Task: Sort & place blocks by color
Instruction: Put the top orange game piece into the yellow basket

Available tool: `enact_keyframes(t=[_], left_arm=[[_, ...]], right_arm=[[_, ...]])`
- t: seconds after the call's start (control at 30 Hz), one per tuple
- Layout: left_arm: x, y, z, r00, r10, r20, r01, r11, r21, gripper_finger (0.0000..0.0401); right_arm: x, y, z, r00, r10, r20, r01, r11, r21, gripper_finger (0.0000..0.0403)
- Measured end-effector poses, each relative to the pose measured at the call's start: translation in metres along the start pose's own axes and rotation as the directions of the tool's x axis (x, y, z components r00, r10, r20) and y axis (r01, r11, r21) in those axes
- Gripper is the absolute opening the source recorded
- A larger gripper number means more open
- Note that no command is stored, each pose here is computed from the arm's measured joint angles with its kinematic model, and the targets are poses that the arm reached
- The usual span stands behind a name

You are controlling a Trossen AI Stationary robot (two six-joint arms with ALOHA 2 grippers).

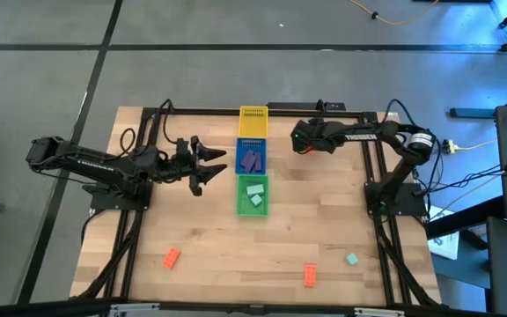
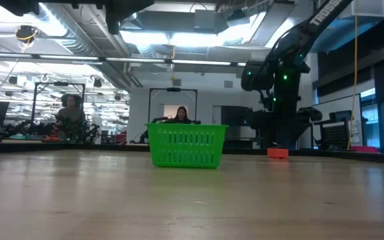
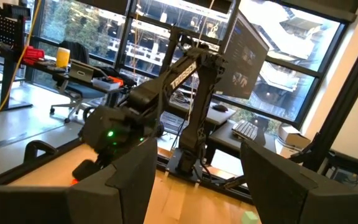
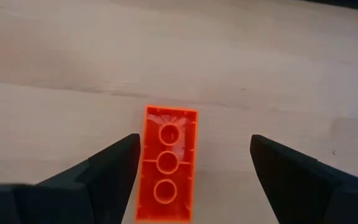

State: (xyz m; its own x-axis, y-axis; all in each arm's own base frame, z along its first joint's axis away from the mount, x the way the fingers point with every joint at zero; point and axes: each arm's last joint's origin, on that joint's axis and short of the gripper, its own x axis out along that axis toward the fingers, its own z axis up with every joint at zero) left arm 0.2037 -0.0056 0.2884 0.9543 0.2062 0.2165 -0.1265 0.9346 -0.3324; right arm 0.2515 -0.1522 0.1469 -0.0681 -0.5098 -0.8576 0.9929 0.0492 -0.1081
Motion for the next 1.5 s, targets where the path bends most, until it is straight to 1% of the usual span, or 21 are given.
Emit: enact_keyframes(t=[0.17, 0.37, 0.43, 0.67, 0.77, 0.87, 0.93, 1.03, 1.1, 1.17, 1.3, 1.43, 1.5], left_arm=[[0.000, 0.000, 0.001, 1.000, -0.002, 0.009, 0.002, 1.000, -0.003, 0.0223], [0.000, 0.000, 0.001, 1.000, -0.004, 0.015, 0.004, 1.000, -0.004, 0.0223], [0.000, 0.000, 0.001, 1.000, -0.004, 0.015, 0.004, 1.000, -0.004, 0.0223], [0.000, 0.000, 0.002, 1.000, -0.004, 0.015, 0.004, 1.000, -0.004, 0.0223], [0.000, -0.001, 0.003, 1.000, -0.008, 0.029, 0.008, 1.000, -0.008, 0.0223], [0.000, -0.001, 0.003, 0.999, -0.009, 0.033, 0.009, 1.000, -0.009, 0.0223], [0.000, -0.001, 0.003, 0.999, -0.008, 0.034, 0.008, 1.000, -0.009, 0.0223], [0.000, -0.001, 0.003, 0.999, -0.007, 0.034, 0.007, 1.000, -0.009, 0.0223], [0.000, -0.001, 0.003, 0.999, -0.003, 0.035, 0.003, 1.000, -0.010, 0.0223], [0.000, -0.001, 0.003, 0.999, -0.002, 0.035, 0.003, 1.000, -0.010, 0.0223], [0.000, -0.001, 0.003, 0.999, -0.002, 0.035, 0.003, 1.000, -0.011, 0.0223], [0.000, -0.001, 0.003, 0.999, -0.002, 0.035, 0.003, 1.000, -0.011, 0.0223], [0.000, -0.001, 0.003, 0.999, -0.002, 0.035, 0.003, 1.000, -0.011, 0.0223]], right_arm=[[0.009, 0.003, -0.001, 1.000, 0.008, -0.023, -0.008, 1.000, 0.010, 0.0308], [0.011, 0.007, 0.001, 0.998, 0.057, -0.014, -0.056, 0.998, 0.033, 0.0308], [0.011, 0.007, 0.002, 0.998, 0.055, -0.018, -0.054, 0.998, 0.035, 0.0308], [0.013, 0.005, 0.002, 0.999, 0.047, -0.022, -0.044, 0.993, 0.110, 0.0308], [0.016, 0.003, -0.003, 0.998, 0.057, -0.039, -0.052, 0.992, 0.114, 0.0308], [0.021, -0.002, -0.011, 0.996, 0.057, -0.069, -0.045, 0.986, 0.159, 0.0308], [0.023, -0.003, -0.014, 0.995, 0.072, -0.070, -0.058, 0.981, 0.185, 0.0308], [0.026, -0.005, -0.018, 0.995, 0.080, -0.065, -0.067, 0.980, 0.187, 0.0306], [0.026, -0.005, -0.019, 0.995, 0.075, -0.067, -0.062, 0.981, 0.183, 0.0296], [0.026, -0.006, -0.019, 0.995, 0.074, -0.069, -0.060, 0.981, 0.182, 0.0276], [0.027, -0.006, -0.020, 0.994, 0.074, -0.077, -0.060, 0.983, 0.174, 0.0216], [0.025, -0.006, -0.019, 0.993, 0.085, -0.086, -0.076, 0.992, 0.100, 0.0141], [0.021, -0.006, -0.019, 0.992, 0.096, -0.082, -0.093, 0.995, 0.043, 0.0142]])
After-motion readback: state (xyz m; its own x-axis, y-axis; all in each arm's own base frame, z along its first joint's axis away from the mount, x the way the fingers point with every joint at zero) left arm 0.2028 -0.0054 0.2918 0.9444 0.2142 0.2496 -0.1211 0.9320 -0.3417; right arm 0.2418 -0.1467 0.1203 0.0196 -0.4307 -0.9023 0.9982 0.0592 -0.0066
